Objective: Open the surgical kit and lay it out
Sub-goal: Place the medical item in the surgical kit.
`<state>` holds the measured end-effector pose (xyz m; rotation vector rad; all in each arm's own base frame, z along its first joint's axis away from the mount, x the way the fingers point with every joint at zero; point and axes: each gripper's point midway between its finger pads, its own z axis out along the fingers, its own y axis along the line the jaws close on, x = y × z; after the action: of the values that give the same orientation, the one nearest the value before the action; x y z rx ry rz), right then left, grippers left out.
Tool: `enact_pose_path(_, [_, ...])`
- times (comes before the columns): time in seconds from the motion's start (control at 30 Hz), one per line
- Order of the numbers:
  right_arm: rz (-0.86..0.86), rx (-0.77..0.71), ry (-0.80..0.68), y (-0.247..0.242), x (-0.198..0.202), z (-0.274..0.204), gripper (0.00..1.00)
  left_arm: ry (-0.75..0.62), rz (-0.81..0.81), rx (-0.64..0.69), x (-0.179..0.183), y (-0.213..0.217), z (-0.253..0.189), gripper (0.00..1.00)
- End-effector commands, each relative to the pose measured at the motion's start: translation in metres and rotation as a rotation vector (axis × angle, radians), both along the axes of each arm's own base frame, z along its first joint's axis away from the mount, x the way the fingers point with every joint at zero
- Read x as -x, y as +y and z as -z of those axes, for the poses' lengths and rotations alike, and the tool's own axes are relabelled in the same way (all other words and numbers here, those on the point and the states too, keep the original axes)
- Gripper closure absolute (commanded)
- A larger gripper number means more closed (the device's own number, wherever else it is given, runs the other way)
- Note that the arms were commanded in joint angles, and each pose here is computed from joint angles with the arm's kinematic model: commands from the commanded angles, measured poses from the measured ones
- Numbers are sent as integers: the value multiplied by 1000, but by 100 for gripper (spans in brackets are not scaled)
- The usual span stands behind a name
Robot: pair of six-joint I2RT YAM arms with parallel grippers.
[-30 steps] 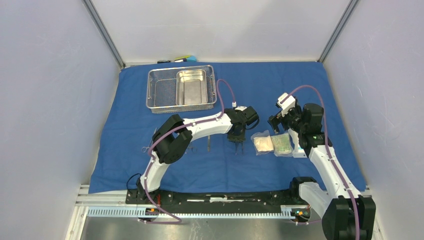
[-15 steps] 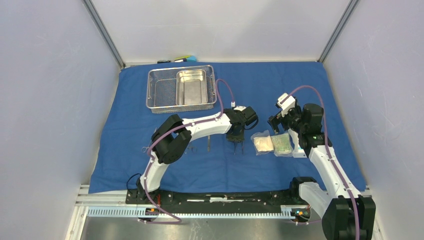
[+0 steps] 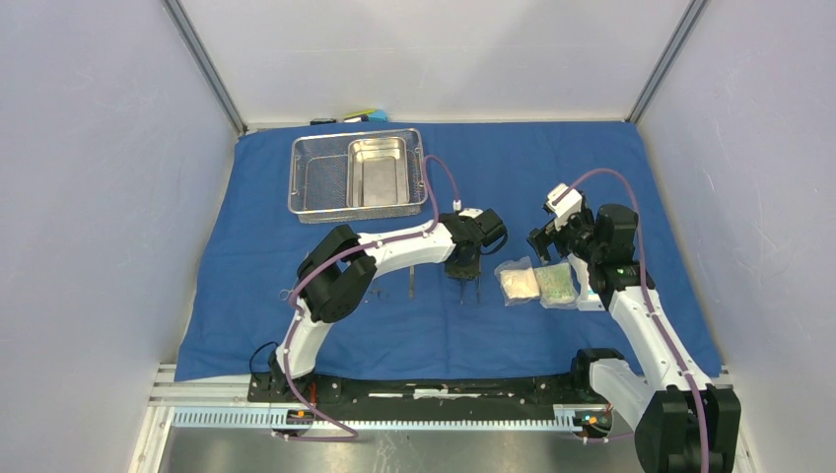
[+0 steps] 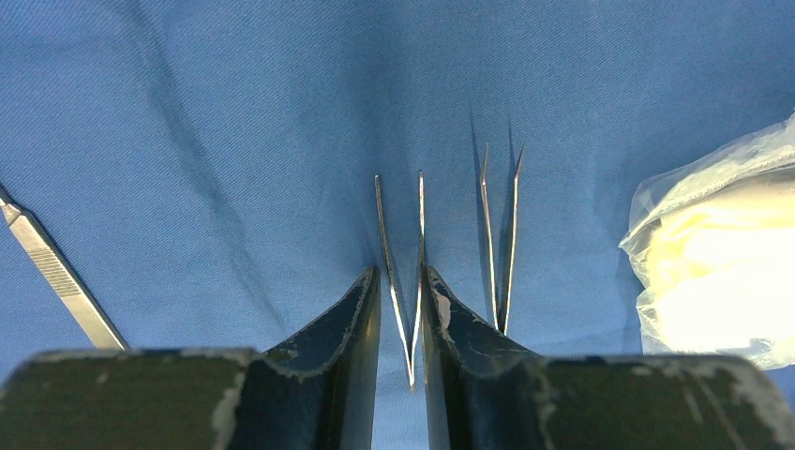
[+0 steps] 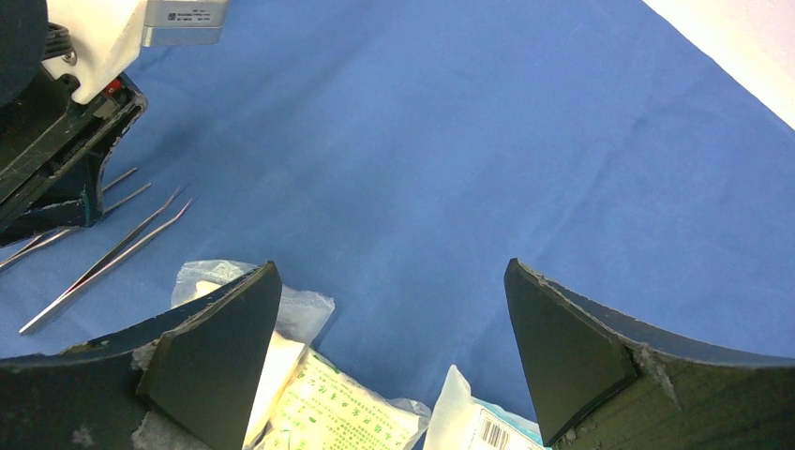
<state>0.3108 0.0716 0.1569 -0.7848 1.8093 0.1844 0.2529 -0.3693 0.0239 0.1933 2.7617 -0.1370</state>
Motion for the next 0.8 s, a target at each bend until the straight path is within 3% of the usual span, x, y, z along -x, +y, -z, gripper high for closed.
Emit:
enact_pose_path(0.0, [-11, -11, -33, 2, -2, -7, 3, -22, -42, 26, -4, 3, -16, 71])
enact_pose_path(0.6, [-14, -14, -32, 3, -2, -6, 3, -35, -8, 91, -4, -8, -36, 66])
enact_pose_path(0.77, [-14, -14, -31, 3, -3, -6, 3, -67, 13, 118, -8, -11, -51, 56])
